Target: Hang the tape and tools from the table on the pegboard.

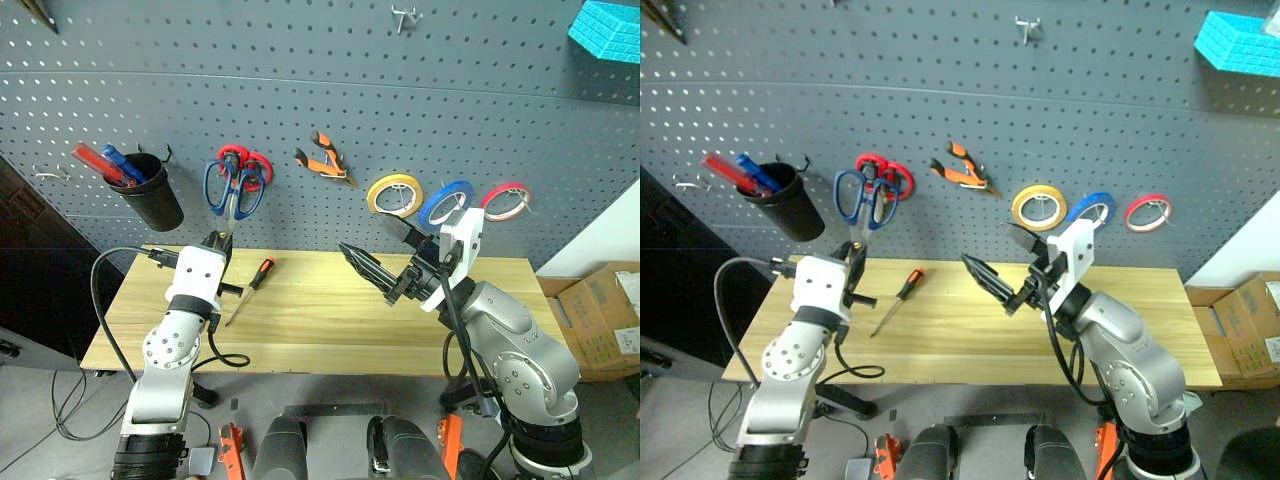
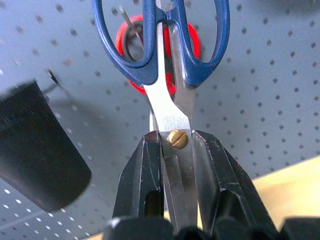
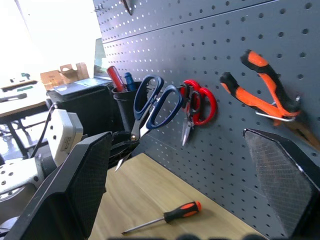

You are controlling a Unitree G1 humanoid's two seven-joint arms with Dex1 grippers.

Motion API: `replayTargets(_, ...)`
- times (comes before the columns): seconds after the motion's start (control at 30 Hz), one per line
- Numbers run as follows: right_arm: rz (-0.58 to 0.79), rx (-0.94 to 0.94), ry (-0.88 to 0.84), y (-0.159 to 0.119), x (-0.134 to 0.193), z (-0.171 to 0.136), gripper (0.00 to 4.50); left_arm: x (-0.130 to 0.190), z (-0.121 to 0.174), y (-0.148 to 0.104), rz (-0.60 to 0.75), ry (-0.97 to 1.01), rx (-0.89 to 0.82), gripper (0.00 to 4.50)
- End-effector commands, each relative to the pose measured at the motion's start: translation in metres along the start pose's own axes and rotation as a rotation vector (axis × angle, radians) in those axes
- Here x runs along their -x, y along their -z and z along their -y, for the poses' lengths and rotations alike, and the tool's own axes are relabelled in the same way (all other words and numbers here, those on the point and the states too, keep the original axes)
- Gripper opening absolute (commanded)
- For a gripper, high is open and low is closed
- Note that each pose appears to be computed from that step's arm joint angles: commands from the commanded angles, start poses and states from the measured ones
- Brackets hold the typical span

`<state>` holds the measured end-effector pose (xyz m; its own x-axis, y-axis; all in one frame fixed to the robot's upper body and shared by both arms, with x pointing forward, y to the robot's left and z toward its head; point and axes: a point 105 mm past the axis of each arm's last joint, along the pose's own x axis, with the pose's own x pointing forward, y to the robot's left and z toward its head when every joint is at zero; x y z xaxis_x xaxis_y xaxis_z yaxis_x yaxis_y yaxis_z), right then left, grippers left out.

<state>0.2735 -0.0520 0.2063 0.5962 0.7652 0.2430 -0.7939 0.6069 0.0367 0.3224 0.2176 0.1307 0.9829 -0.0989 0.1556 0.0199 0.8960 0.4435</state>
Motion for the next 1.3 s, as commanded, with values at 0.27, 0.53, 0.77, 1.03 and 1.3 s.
replayTargets(0.27,0.028,0.026,0.021,-0.009,0.002,0.001,4.50,-0.025,0.007,-0.002,0.000,0.087,0.107,0.51)
replayTargets(0.53,0.022,0.033,0.030,-0.009,0.003,0.002,4.50,-0.047,-0.002,-0.002,-0.003,0.078,0.134,1.22)
replayTargets(0.77,-0.009,0.046,0.011,-0.004,0.008,-0.002,4.50,-0.040,-0.004,0.028,-0.124,0.057,0.140,3.63)
replayTargets(1.03,-0.277,0.196,-0.098,0.058,0.001,-0.008,4.50,-0.020,0.005,0.101,-0.425,0.119,0.167,3.95)
replayTargets(1.3,-0.270,0.212,-0.089,0.061,-0.041,-0.006,4.50,-0.057,0.024,0.110,-0.503,0.230,0.186,3.95)
